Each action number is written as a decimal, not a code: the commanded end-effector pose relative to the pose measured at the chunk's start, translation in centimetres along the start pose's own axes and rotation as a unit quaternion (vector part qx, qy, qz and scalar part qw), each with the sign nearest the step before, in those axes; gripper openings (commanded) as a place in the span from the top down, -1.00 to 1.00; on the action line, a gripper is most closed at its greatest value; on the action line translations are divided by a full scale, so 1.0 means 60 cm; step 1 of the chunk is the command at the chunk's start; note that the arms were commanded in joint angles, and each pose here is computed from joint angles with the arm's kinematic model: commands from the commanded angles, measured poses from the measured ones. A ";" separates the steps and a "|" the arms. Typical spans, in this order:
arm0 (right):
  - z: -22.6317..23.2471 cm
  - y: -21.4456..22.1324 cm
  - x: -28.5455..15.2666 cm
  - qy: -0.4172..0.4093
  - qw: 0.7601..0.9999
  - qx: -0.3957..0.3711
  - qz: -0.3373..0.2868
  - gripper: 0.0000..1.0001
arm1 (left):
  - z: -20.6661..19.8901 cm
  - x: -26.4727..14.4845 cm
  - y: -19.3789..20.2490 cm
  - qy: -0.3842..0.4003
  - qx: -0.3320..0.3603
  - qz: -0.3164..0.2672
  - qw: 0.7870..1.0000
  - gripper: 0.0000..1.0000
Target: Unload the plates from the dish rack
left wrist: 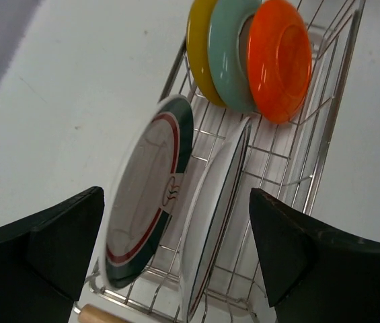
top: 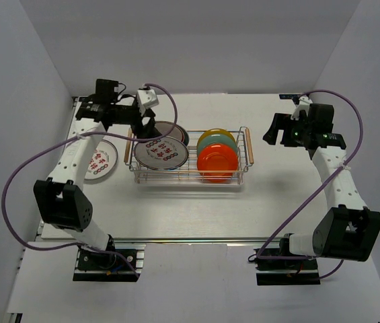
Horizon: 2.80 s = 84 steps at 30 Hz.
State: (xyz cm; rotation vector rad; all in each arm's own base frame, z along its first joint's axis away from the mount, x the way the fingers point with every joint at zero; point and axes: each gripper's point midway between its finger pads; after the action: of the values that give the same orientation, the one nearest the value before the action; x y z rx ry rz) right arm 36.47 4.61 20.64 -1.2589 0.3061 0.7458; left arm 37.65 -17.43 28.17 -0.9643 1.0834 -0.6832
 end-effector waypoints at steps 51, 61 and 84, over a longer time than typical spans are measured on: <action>0.014 -0.009 -0.004 -0.021 1.000 -0.023 -0.005 -0.79 | -0.034 0.000 -0.007 -0.060 0.124 0.078 0.987 -0.96; 0.015 -0.010 -0.002 -0.023 0.999 -0.024 -0.004 -0.78 | -0.044 0.026 0.031 -0.014 0.114 0.096 0.989 -0.96; 0.011 -0.005 0.006 -0.024 1.000 -0.019 0.007 -0.78 | -0.030 0.044 0.057 -0.012 0.114 0.111 0.987 0.14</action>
State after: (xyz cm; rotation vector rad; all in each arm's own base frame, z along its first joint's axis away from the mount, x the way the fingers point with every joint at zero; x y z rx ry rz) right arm 36.51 4.98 19.93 -1.2620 0.2959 0.7873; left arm 37.48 -18.20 20.93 -0.6573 1.1089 -0.5275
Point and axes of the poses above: each gripper's point midway between its finger pads, its own x axis out along the fingers, its own z axis along the line the jaws close on, y = z × x, and after that the axes turned 2 degrees about x, right-handed
